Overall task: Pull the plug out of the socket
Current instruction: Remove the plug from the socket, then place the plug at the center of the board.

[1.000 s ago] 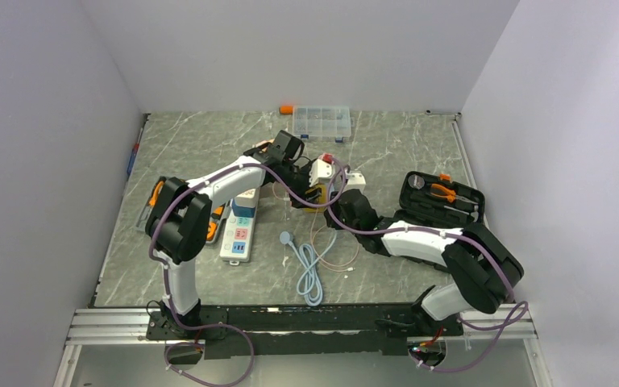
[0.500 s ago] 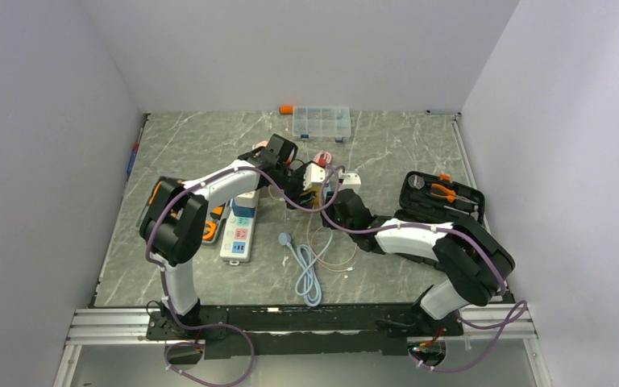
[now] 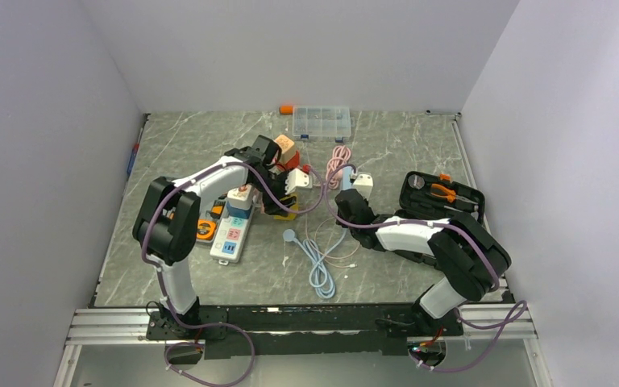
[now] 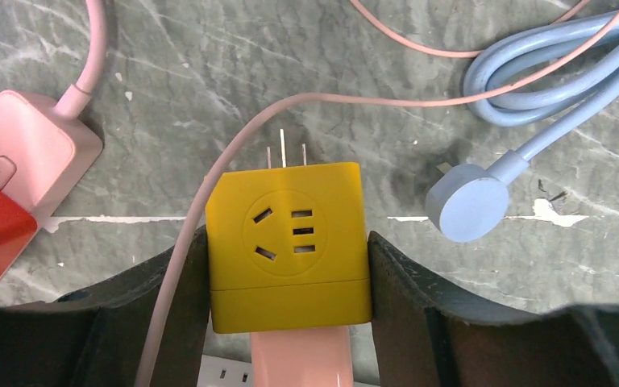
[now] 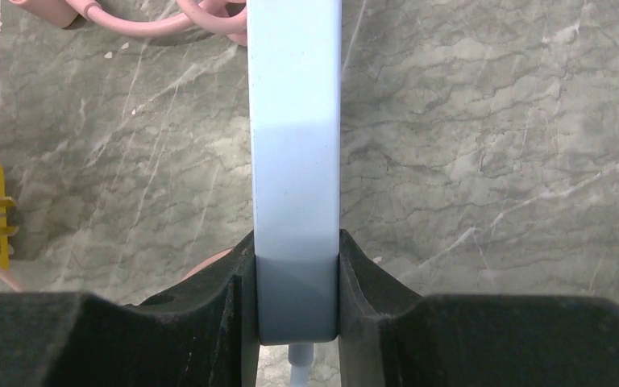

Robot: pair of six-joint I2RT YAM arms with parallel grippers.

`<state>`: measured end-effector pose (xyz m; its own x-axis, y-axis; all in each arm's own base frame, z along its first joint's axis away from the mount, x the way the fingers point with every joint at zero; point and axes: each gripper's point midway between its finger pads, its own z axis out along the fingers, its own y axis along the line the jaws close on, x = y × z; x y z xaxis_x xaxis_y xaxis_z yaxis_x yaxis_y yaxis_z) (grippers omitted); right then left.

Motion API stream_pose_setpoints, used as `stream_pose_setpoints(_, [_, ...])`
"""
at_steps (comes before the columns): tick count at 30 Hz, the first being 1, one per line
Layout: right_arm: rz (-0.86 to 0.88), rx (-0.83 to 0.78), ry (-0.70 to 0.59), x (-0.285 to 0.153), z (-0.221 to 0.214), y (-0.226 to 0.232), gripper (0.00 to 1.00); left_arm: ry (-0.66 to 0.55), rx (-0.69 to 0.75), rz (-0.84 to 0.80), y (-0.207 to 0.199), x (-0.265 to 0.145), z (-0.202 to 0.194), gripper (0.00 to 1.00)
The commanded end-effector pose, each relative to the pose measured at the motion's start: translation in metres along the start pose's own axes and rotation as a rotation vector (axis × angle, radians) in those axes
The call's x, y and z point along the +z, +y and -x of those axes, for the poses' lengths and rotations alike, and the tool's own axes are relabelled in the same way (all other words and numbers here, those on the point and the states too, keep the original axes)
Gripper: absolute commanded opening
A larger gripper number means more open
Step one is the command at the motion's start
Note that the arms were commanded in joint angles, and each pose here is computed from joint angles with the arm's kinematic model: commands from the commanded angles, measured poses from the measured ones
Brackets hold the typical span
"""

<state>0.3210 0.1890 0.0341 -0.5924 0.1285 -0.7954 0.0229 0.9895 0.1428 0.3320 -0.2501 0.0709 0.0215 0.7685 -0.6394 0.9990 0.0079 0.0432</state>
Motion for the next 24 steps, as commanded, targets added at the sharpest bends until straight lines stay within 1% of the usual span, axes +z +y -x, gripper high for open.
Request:
stream_pose_setpoints(1, [-0.128,-0.039,0.028,0.002,-0.012,-0.033,0.0,-0.014,0.024,0.017,-0.004,-0.014,0.016,0.0])
stream_pose_setpoints(4, [-0.046,-0.034,0.042,0.003,-0.012,-0.018,0.0,0.003,0.028,0.021,-0.009,-0.008,0.021,0.0])
stream_pose_setpoints(7, [0.022,-0.011,0.06,0.002,-0.014,-0.009,0.15,0.04,0.015,0.002,-0.018,0.0,0.02,0.0])
stream_pose_setpoints(8, [0.043,0.001,0.063,0.001,-0.013,-0.007,0.21,0.053,0.003,-0.007,-0.021,0.003,0.017,0.01])
stream_pose_setpoints(9, [0.056,0.019,0.067,0.001,-0.012,-0.008,0.29,0.064,-0.007,-0.013,-0.023,0.005,0.014,0.05])
stream_pose_setpoints(10, [0.068,0.039,0.072,0.001,-0.012,-0.011,0.37,0.077,-0.016,-0.02,-0.026,0.007,0.01,0.11])
stream_pose_setpoints(12, [0.089,0.084,0.075,0.0,-0.009,-0.016,0.5,0.107,-0.037,-0.037,-0.031,0.011,0.0,0.29])
stream_pose_setpoints(13, [0.108,0.108,0.081,0.0,-0.007,-0.017,0.53,0.116,-0.047,-0.042,-0.032,0.012,-0.002,0.42])
stream_pose_setpoints(14, [0.11,0.132,0.078,0.002,-0.002,-0.022,0.55,0.12,-0.064,-0.045,-0.032,0.013,-0.004,0.53])
stream_pose_setpoints(15, [0.116,0.149,0.076,0.001,0.002,-0.025,0.56,0.116,-0.075,-0.048,-0.033,0.013,-0.003,0.57])
stream_pose_setpoints(17, [0.129,0.178,0.062,0.001,0.014,-0.028,0.59,0.09,-0.071,-0.049,-0.035,0.011,0.003,0.6])
stream_pose_setpoints(18, [0.135,0.188,0.053,0.0,0.021,-0.029,0.61,0.076,-0.066,-0.046,-0.036,0.01,0.005,0.64])
stream_pose_setpoints(19, [0.145,0.197,0.036,-0.001,0.031,-0.028,0.64,0.061,-0.058,-0.045,-0.037,0.008,0.008,0.73])
stream_pose_setpoints(20, [0.154,0.204,0.019,-0.002,0.042,-0.028,0.67,0.049,-0.051,-0.047,-0.039,0.006,0.011,0.94])
stream_pose_setpoints(21, [0.162,0.207,0.002,-0.003,0.052,-0.028,0.7,0.042,-0.048,-0.055,-0.041,0.004,0.013,0.99])
stream_pose_setpoints(24, [0.186,0.223,-0.039,-0.003,0.081,-0.028,0.77,0.028,-0.06,-0.091,-0.045,-0.007,0.028,0.99])
